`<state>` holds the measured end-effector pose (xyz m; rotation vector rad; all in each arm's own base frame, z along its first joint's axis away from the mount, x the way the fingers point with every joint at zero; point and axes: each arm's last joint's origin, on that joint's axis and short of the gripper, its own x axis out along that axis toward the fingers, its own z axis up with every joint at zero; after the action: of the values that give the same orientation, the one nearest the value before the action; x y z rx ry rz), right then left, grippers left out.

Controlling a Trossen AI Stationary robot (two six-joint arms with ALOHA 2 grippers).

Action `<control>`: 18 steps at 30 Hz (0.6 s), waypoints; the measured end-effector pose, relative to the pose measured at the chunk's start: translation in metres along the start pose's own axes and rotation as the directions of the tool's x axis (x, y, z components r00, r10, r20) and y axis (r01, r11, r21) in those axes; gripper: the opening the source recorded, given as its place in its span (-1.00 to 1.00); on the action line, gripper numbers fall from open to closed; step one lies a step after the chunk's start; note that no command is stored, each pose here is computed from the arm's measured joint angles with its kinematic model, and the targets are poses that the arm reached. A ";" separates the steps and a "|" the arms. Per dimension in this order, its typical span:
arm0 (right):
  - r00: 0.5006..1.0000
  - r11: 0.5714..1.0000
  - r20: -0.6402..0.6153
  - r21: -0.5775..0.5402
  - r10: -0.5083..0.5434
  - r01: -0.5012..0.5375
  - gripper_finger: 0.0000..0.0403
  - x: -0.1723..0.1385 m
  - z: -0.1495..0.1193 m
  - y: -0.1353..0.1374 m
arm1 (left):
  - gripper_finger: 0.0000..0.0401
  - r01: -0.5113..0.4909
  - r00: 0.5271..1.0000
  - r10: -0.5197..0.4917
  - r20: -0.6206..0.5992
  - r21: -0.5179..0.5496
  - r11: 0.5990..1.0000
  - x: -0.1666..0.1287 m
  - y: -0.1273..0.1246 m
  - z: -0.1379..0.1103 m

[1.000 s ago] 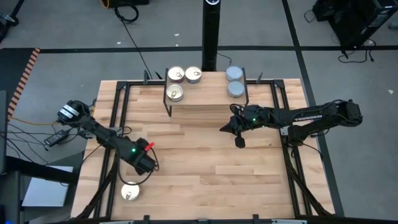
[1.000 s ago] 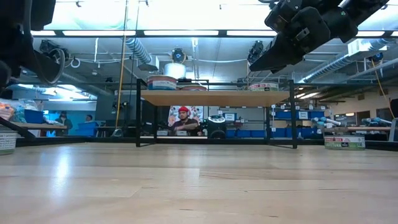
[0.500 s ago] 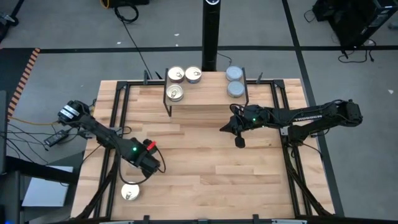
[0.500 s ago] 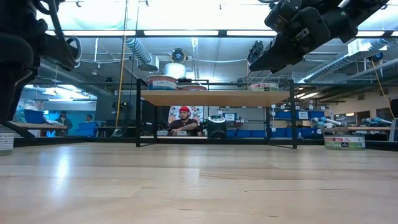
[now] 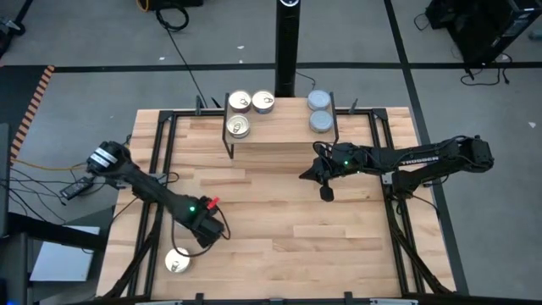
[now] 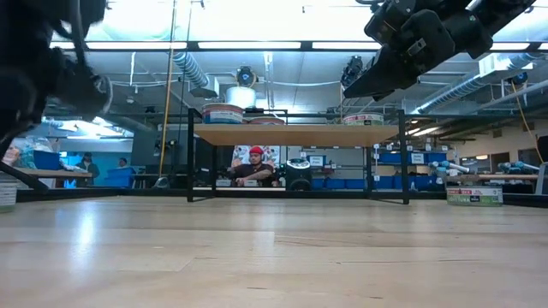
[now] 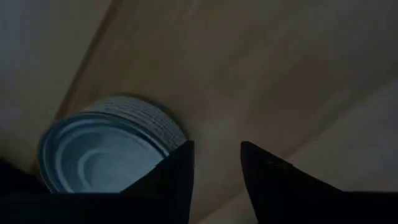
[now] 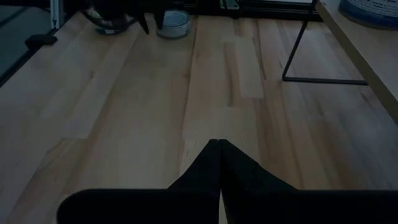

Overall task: Stack canned seafood by type on shelf
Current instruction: Put the bottom green tuna can on the shelf

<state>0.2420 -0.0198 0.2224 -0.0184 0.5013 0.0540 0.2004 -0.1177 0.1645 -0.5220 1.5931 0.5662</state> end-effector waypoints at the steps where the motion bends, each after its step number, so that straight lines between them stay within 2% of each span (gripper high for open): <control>1: 1.000 1.000 -0.001 0.003 0.000 0.000 -0.95 0.000 0.000 0.000 | -0.33 -0.014 1.000 0.014 -0.021 -0.001 1.000 0.003 -0.001 0.000; 7: 1.000 1.000 -0.003 0.007 0.000 0.000 -0.95 0.000 0.000 0.000 | -0.35 -0.030 0.992 0.029 -0.120 0.000 1.000 0.009 -0.012 0.002; 14: 1.000 1.000 -0.004 0.007 0.000 0.000 -0.95 0.000 0.000 0.000 | -0.35 -0.168 0.986 0.168 -0.019 0.008 0.986 -0.021 -0.013 0.004; 18: 1.000 1.000 -0.008 0.008 0.001 -0.001 -0.95 0.000 -0.001 0.000 | -0.35 -0.193 0.981 0.194 -0.015 0.038 0.980 -0.021 -0.011 0.002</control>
<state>0.2416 -0.0198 0.2217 -0.0105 0.5096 0.0525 0.2111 -0.1245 0.1844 -0.3474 1.6797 0.6779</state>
